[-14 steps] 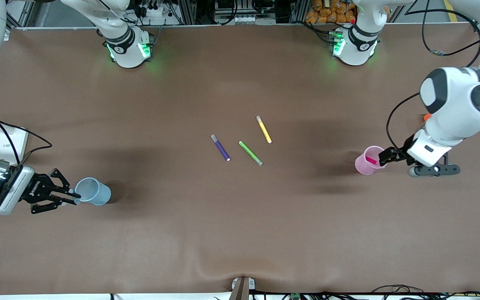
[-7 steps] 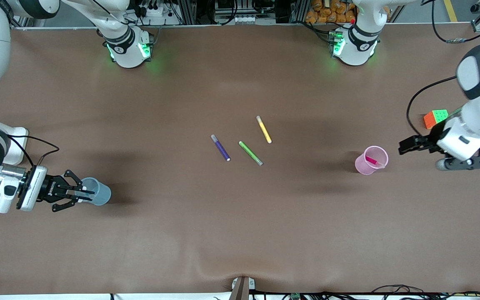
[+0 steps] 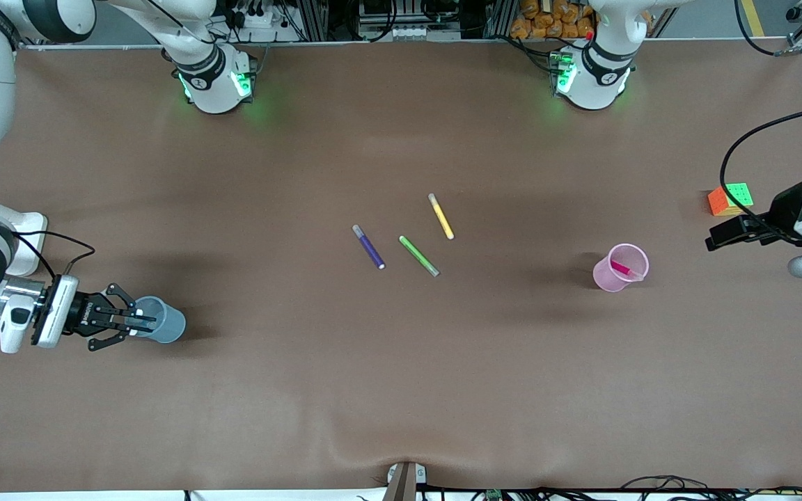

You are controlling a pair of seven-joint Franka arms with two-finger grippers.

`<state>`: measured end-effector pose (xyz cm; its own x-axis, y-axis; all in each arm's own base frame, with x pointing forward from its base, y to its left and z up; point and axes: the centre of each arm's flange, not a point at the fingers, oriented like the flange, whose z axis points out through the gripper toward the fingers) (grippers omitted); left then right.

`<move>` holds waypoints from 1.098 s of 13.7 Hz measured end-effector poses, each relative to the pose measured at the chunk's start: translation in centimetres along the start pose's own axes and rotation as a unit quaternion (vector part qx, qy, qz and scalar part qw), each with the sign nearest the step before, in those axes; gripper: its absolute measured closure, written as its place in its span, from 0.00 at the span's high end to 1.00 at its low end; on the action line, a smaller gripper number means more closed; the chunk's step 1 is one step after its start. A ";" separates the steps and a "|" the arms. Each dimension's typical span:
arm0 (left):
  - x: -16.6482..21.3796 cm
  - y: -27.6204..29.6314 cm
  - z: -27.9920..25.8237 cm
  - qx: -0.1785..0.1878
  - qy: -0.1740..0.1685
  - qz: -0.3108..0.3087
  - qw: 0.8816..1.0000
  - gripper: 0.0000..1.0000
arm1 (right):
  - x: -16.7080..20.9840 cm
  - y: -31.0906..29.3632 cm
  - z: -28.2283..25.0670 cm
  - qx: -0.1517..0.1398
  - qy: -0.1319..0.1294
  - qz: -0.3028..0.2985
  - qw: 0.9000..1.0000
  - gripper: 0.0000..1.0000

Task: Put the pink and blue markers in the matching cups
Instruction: 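Open the left gripper and raise it while the right gripper lowers the marker, then open the right gripper to drop the blue marker into the cup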

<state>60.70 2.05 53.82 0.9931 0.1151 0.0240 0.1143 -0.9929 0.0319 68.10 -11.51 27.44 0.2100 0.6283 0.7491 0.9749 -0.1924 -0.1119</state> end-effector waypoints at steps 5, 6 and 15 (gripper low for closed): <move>0.4 -0.3 -3.2 -0.001 0.006 -0.002 1.000 1.00 | -0.7 -0.2 -0.3 0.004 0.017 0.002 1.000 0.35; 0.5 -0.3 -3.3 -0.001 0.005 -0.001 1.000 1.00 | -0.6 -0.3 -0.4 0.009 0.031 0.007 0.999 0.44; -0.4 0.9 -4.7 0.000 -0.025 0.009 1.000 1.00 | 7.3 -0.6 -4.1 0.008 -0.038 0.109 0.993 1.00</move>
<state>60.29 1.25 58.54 0.9952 0.0947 -0.0248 0.0955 -0.9949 0.0318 68.72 -9.94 35.65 0.4201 0.6289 0.6542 0.9068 -0.3182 -0.2764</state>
